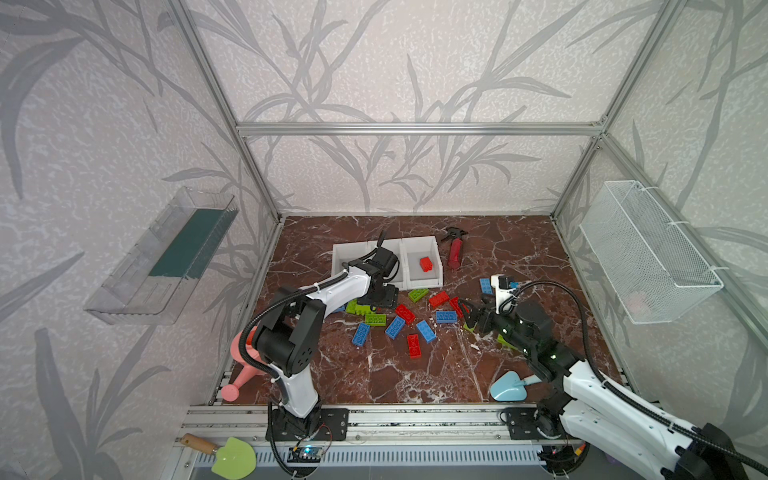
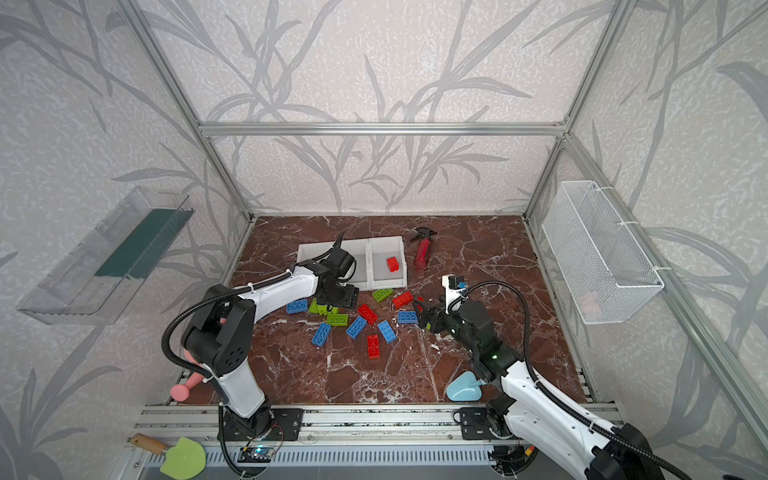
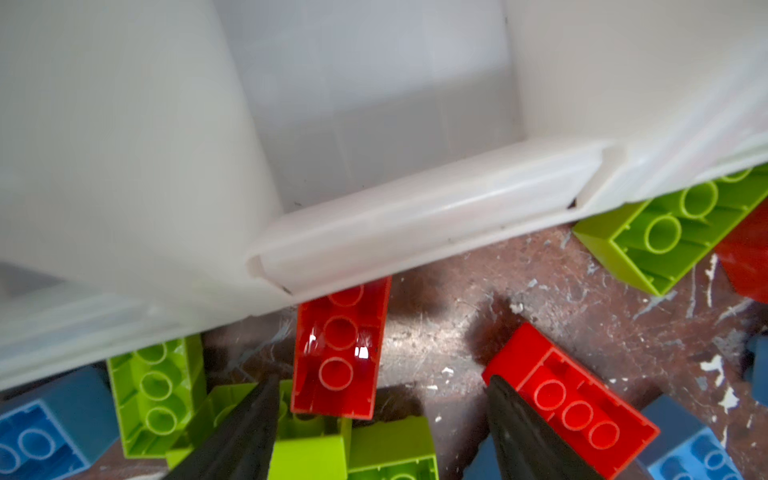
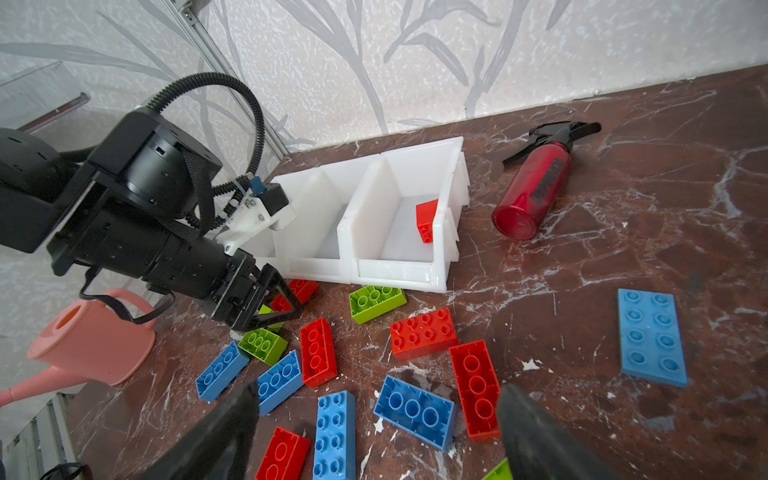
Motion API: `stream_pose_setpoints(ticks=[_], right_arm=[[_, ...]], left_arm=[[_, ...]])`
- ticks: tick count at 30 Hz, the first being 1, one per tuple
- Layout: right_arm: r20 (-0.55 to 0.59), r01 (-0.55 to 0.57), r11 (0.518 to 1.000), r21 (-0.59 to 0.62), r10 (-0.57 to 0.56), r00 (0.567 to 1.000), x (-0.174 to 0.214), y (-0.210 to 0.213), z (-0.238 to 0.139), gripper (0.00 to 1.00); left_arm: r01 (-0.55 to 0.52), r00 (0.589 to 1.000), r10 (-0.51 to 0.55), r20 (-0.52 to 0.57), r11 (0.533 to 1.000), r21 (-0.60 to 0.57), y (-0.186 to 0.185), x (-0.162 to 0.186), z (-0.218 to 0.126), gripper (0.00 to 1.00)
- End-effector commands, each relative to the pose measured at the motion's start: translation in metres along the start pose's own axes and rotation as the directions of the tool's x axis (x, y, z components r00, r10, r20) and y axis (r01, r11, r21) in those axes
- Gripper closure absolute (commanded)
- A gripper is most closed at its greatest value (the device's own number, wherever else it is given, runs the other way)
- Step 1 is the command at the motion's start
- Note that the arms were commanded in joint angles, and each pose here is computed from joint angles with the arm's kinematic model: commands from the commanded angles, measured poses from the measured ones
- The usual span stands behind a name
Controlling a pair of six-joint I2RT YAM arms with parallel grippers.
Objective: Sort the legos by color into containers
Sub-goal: 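Grasp a red 2x4 brick with the left gripper while the right arm withdraws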
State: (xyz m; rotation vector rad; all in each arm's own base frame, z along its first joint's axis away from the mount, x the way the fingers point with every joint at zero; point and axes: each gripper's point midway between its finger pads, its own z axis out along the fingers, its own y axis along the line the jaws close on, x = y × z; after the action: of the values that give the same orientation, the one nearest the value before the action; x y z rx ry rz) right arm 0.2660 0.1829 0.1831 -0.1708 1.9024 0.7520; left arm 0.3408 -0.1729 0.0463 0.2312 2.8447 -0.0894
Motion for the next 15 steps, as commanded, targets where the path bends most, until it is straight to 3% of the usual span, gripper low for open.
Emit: stream_pose_setpoints(ticks=[1,9,15], right_arm=[[0.021,-0.003,1.0,-0.021,0.004,1.0,-0.002,0.003,0.001,0.1],[0.002,-0.014,1.0,-0.028,0.014,1.0,0.003,0.003,0.006,0.11],[0.0,-0.012,1.0,-0.027,0.012,1.0,0.004,0.003,0.007,0.11]], left_arm=[[-0.024,0.998,0.025,0.05,1.0,-0.015,-0.002,-0.019,-0.001,0.22],[-0.033,0.999,0.034,0.026,0.999,-0.031,-0.003,-0.02,0.021,0.28],[-0.025,0.999,0.026,0.027,0.999,-0.027,-0.002,-0.018,0.026,0.4]])
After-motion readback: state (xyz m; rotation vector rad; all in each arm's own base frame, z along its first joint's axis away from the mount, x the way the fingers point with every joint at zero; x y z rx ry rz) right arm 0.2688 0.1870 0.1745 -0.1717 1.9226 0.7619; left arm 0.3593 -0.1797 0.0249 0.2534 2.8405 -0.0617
